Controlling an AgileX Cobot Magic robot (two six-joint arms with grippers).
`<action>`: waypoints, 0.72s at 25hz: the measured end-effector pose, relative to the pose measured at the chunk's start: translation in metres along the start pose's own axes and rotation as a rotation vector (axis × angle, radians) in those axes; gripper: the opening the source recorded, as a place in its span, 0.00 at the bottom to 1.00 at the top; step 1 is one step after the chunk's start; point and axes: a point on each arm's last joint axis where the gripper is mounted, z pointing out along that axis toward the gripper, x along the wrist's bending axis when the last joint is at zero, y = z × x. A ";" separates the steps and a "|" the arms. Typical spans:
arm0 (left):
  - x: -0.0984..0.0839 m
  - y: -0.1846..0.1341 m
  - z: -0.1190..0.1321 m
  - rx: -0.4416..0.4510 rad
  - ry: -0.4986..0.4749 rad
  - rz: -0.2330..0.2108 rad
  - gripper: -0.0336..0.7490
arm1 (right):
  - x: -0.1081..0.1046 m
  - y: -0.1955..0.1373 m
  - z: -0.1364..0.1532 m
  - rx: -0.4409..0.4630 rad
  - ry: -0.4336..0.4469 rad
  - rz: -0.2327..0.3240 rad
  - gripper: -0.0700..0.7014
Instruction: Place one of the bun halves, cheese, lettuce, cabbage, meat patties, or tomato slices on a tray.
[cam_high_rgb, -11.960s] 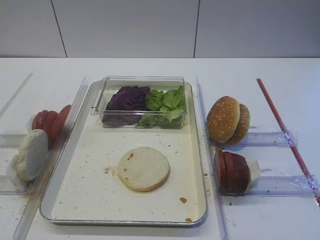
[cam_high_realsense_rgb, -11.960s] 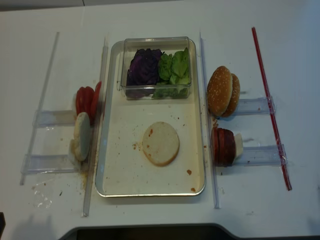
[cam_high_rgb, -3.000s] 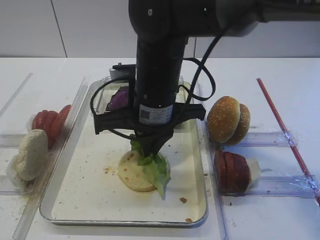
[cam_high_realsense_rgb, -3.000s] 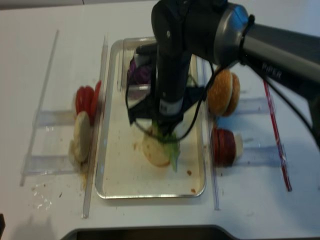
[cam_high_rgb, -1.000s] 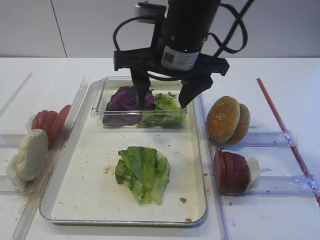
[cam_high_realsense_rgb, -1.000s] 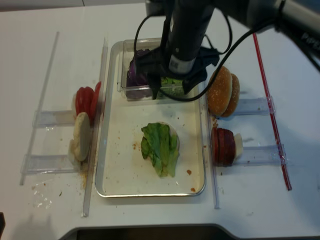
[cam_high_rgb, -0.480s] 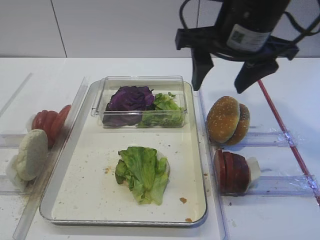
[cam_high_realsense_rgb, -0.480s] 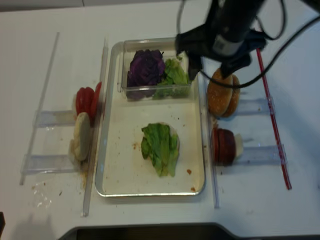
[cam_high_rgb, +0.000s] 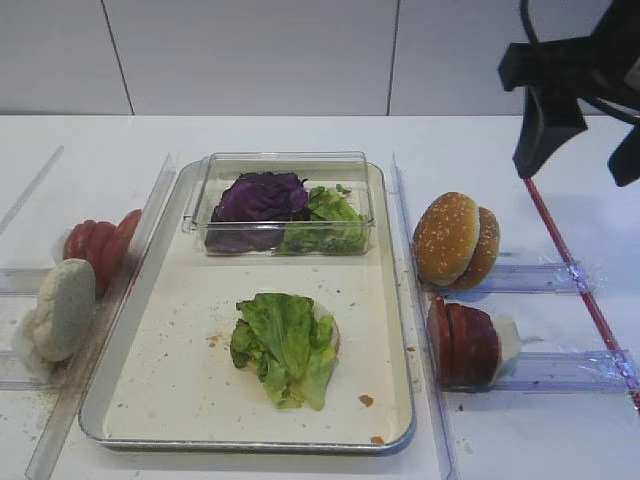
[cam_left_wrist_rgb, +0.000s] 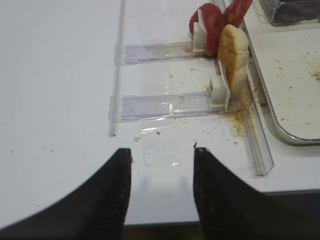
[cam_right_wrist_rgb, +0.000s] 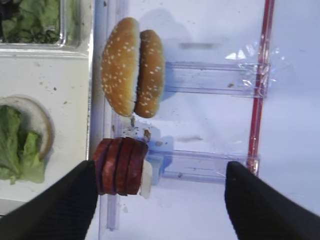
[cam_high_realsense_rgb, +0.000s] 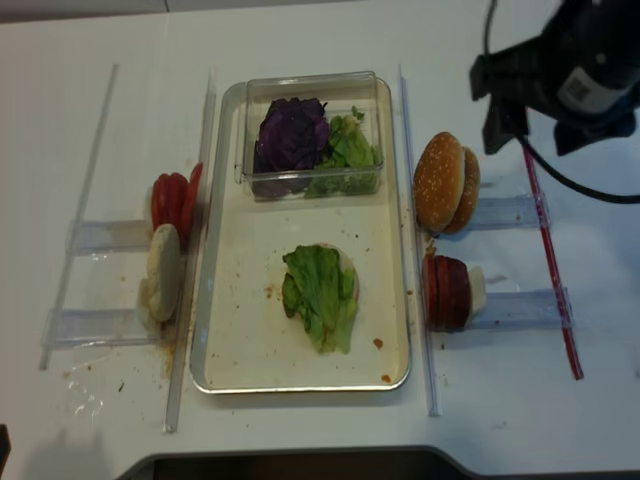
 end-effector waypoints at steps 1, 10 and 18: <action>0.000 0.000 0.000 0.000 0.000 0.000 0.41 | -0.005 -0.004 -0.003 -0.007 -0.005 0.003 0.79; 0.000 0.000 0.000 0.000 0.000 0.000 0.41 | -0.038 -0.044 -0.017 -0.042 -0.069 0.019 0.79; 0.000 0.000 0.000 0.000 0.000 0.000 0.41 | -0.047 -0.088 -0.024 -0.071 -0.088 -0.021 0.79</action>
